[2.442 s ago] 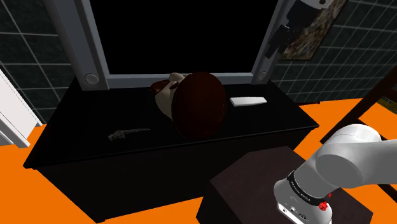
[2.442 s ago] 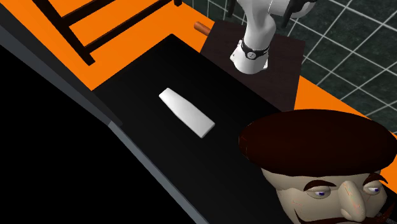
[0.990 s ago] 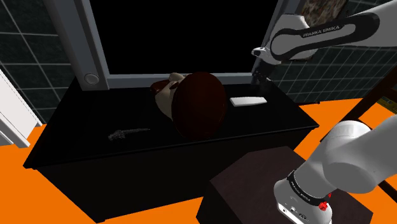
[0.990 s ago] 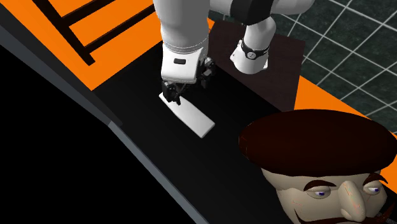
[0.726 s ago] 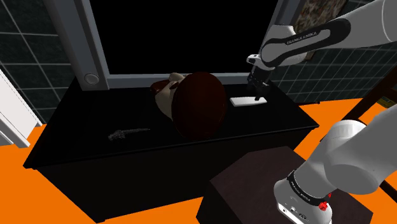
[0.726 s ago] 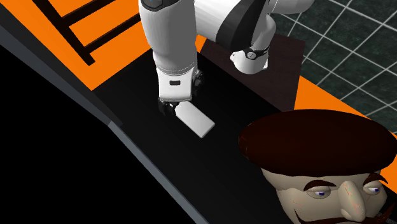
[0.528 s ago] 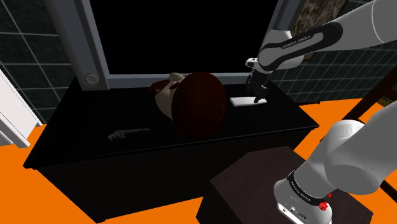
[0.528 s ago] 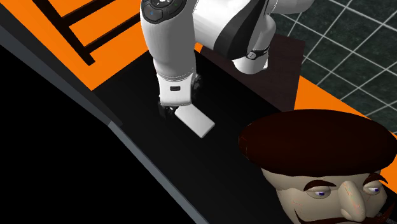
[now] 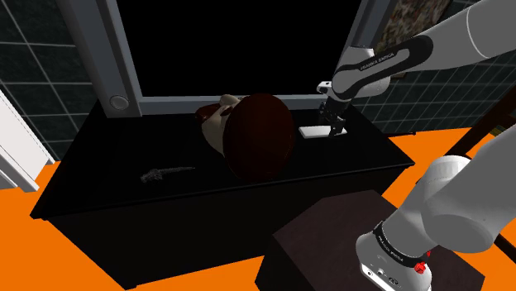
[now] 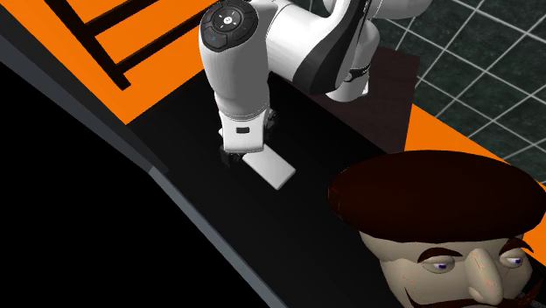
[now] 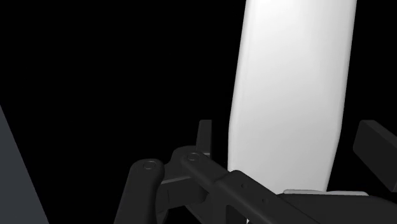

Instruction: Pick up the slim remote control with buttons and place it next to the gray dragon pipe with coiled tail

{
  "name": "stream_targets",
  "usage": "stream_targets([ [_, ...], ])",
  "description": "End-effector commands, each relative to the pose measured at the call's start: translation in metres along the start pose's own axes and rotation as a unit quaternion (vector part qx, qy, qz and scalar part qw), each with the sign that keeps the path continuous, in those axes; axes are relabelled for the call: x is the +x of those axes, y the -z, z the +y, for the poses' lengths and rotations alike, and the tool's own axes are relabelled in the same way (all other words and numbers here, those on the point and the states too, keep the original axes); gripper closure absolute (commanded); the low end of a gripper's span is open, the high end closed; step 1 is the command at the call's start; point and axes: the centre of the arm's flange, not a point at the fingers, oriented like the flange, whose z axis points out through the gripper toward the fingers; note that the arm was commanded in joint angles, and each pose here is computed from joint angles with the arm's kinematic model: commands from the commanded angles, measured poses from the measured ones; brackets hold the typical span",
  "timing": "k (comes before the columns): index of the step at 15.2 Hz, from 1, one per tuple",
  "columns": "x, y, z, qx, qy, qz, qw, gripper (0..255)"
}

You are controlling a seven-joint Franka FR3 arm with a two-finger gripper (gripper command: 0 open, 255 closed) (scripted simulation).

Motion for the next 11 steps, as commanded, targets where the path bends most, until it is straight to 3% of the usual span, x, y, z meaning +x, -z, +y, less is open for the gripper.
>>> stream_targets([
  [1,-0.0001,-0.0002,0.0,0.0,0.0,0.0,1.0,0],
  [3,-0.0001,-0.0001,0.0,0.0,0.0,0.0,1.0,0],
  [4,-0.0001,-0.0001,0.0,0.0,0.0,0.0,1.0,255],
  [11,0.0,-0.0001,0.0001,0.0,0.0,0.0,1.0,255],
])
